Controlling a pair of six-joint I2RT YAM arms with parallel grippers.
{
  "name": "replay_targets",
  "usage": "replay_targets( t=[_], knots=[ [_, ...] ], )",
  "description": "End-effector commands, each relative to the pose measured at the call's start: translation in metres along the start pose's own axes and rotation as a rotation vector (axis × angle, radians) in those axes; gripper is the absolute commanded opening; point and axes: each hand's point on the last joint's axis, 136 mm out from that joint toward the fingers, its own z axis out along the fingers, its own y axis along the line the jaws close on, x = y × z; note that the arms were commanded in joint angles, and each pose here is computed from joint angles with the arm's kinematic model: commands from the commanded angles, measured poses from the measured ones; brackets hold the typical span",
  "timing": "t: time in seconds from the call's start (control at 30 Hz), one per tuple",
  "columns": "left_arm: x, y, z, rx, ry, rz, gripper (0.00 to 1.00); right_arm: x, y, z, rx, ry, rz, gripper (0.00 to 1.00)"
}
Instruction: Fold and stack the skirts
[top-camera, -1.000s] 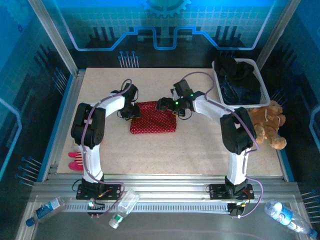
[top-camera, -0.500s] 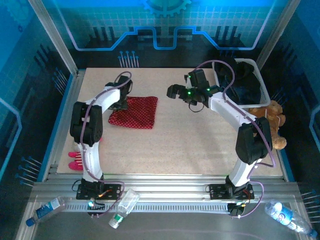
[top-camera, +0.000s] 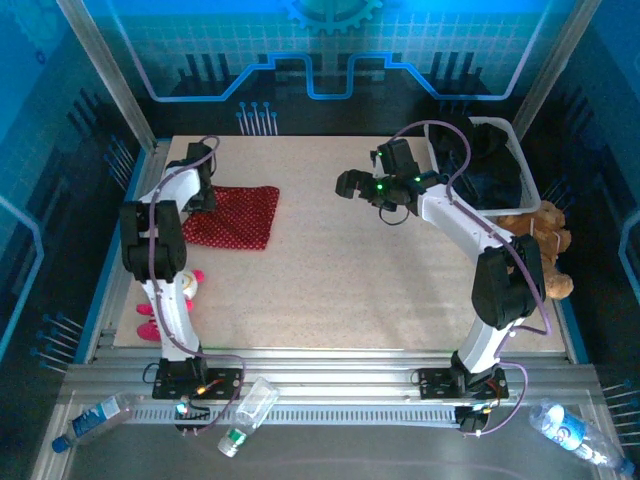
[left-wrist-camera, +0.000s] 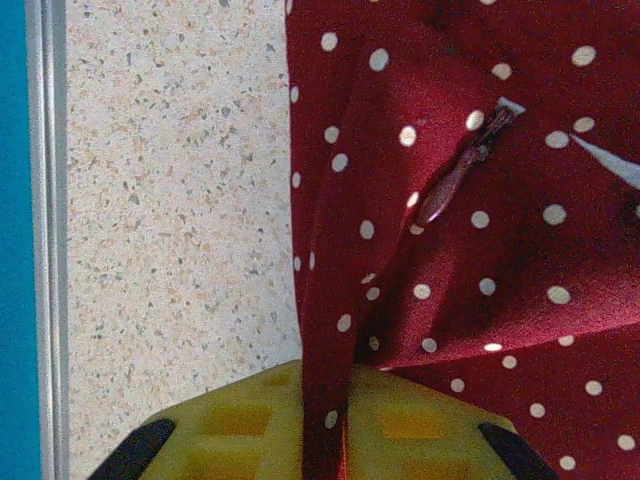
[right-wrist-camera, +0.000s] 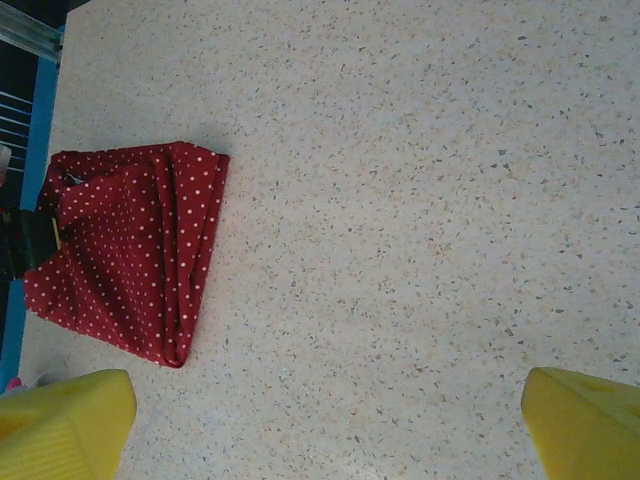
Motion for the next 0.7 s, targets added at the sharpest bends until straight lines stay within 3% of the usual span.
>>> replay_targets(
  t=[0.0, 0.27, 0.3, 0.4, 0.47, 0.67],
  knots=[
    [-0.005, 0.003, 0.003, 0.05, -0.001, -0.015, 0.18, -0.006, -0.006, -0.015, 0.024, -0.026, -0.003, 1.0],
    [0.005, 0.025, 0.007, 0.085, 0.039, -0.117, 0.2, -0.007, -0.009, -0.016, 0.037, -0.029, -0.001, 1.0],
    [0.004, 0.023, 0.003, 0.099, 0.035, -0.12, 0.24, -0.007, -0.009, -0.016, 0.036, -0.03, 0.0, 1.0],
    [-0.002, 0.018, -0.013, 0.159, 0.008, -0.155, 0.6, -0.01, -0.009, -0.019, 0.035, -0.05, 0.008, 1.0],
    [-0.01, 0.022, -0.026, 0.175, -0.029, -0.221, 0.98, -0.014, -0.009, -0.024, 0.039, -0.079, 0.01, 1.0],
    [-0.023, 0.031, -0.064, 0.207, -0.049, -0.402, 0.99, -0.021, -0.011, -0.042, 0.054, -0.172, -0.014, 1.0]
  ],
)
